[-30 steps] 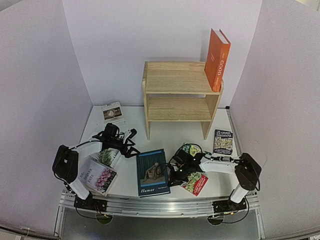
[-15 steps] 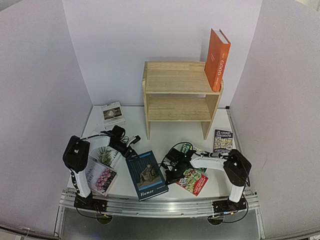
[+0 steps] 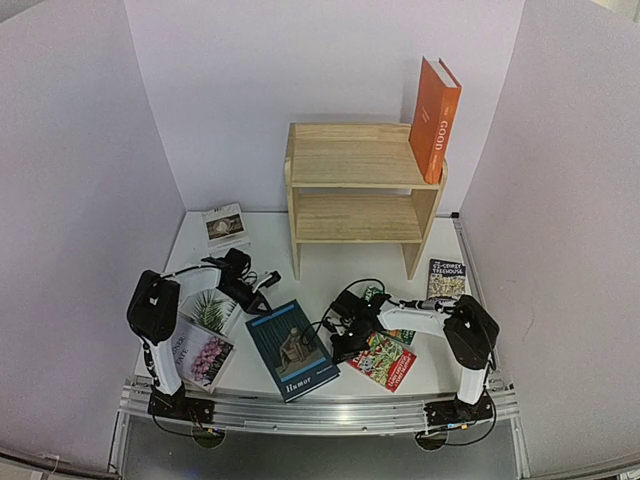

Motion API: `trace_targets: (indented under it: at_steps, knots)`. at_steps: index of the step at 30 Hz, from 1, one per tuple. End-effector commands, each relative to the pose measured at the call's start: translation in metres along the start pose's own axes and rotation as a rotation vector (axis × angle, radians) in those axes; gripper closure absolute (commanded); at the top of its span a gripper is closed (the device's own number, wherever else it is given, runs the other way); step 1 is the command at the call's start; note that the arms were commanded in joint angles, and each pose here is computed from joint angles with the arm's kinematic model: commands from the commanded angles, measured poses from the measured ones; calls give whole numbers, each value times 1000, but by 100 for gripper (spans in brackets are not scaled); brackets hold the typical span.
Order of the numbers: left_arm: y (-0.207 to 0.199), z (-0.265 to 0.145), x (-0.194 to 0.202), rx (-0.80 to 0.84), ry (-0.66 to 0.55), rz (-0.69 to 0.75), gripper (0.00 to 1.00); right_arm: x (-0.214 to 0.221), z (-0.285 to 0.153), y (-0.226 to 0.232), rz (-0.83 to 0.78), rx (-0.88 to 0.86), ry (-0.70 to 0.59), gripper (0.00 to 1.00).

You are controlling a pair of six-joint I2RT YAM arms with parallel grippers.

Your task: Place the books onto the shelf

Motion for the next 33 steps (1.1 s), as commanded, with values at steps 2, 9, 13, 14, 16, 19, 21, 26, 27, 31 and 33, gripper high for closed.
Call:
trace_targets:
  at_steps: [2,9,13,14,16,19,21,26,27,31,33]
  knots:
    - [-24,-2,-4,104,24,-59,100,-28,-17,7,-18,1,-133,100]
    - [-37,-36,-24,16,56,-146,100,-41,-62,21,-68,127,-355,62]
    - [-42,-48,-26,-37,101,-254,100,-40,-91,27,-73,260,-489,19]
    - [-42,-50,-28,-42,111,-289,100,-38,-97,34,-98,297,-533,11]
    - [-41,-52,-32,-48,128,-359,100,-34,-109,55,-163,358,-632,8]
    - [-36,-53,-37,-50,162,-475,100,-27,-108,94,-258,429,-747,7]
    - [-34,-51,-39,-37,174,-541,100,-13,-88,126,-373,464,-768,7]
    - [-35,-57,-44,-44,146,-596,100,11,-58,181,-528,454,-784,8]
    - [-34,-57,-43,-37,143,-614,100,12,-56,182,-529,449,-780,8]
    - [-33,-54,-42,-11,128,-691,100,15,-37,195,-624,428,-733,8]
    - [-33,-55,-44,-8,121,-710,100,15,-22,204,-666,418,-708,8]
Point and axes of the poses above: each gripper's point midway between its finger pads, its own z axis out along the fingers, its own y axis along the line the jaws close on, x = y × z, the point moved 9 cm from there along -z, back along the fingers, and after that the axes turned 10 degrees about z, right-handed, at the moved point
